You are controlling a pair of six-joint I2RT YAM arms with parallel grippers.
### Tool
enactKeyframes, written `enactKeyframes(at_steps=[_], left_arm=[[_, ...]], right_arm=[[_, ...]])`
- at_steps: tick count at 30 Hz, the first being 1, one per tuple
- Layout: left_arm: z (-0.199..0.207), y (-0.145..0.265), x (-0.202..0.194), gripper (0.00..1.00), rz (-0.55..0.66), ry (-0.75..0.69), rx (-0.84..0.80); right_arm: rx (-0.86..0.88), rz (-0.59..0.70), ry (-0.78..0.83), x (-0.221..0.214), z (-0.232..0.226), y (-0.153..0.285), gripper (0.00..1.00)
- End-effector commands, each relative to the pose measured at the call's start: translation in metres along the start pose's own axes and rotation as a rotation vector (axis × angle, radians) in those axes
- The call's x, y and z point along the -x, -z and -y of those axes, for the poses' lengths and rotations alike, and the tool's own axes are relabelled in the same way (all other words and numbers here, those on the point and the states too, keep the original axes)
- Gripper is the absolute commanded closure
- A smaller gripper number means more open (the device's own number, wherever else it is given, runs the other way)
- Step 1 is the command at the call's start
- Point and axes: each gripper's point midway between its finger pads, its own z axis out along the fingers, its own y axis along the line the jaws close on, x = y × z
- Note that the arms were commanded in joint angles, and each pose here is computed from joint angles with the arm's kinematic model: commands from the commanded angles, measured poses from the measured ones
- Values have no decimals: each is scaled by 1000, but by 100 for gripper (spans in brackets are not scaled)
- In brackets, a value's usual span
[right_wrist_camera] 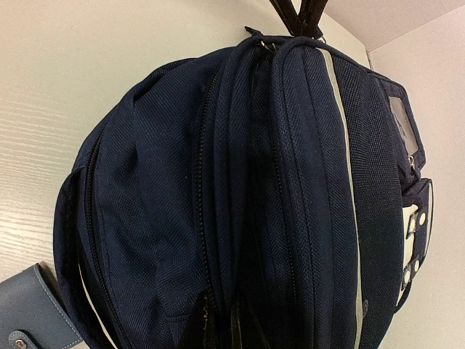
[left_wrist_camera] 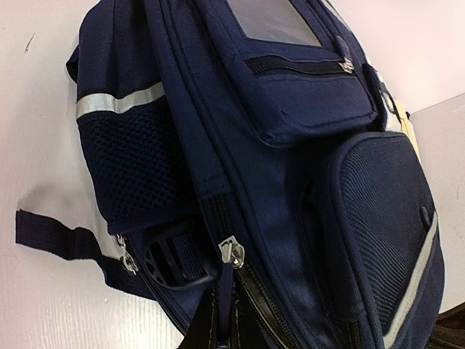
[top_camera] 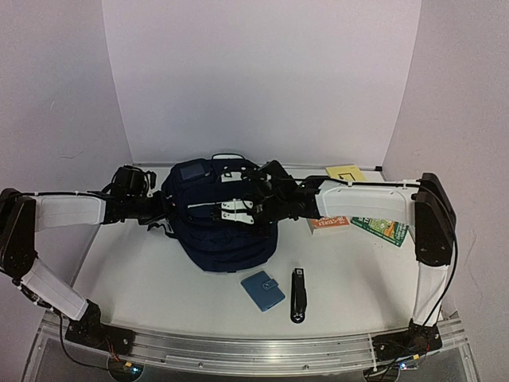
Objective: Pack the student bag
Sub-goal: Unzip the student bag at the center of the board.
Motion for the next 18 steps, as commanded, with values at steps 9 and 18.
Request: enactKeyframes(at_steps=[9, 18], left_arm=[[-34, -16, 74, 100, 135, 10, 127], [-29, -24, 79, 85, 70, 1, 138]], right_arm=[[184, 2, -120, 30, -47, 2, 100], [152, 118, -301, 90, -15, -12, 75]])
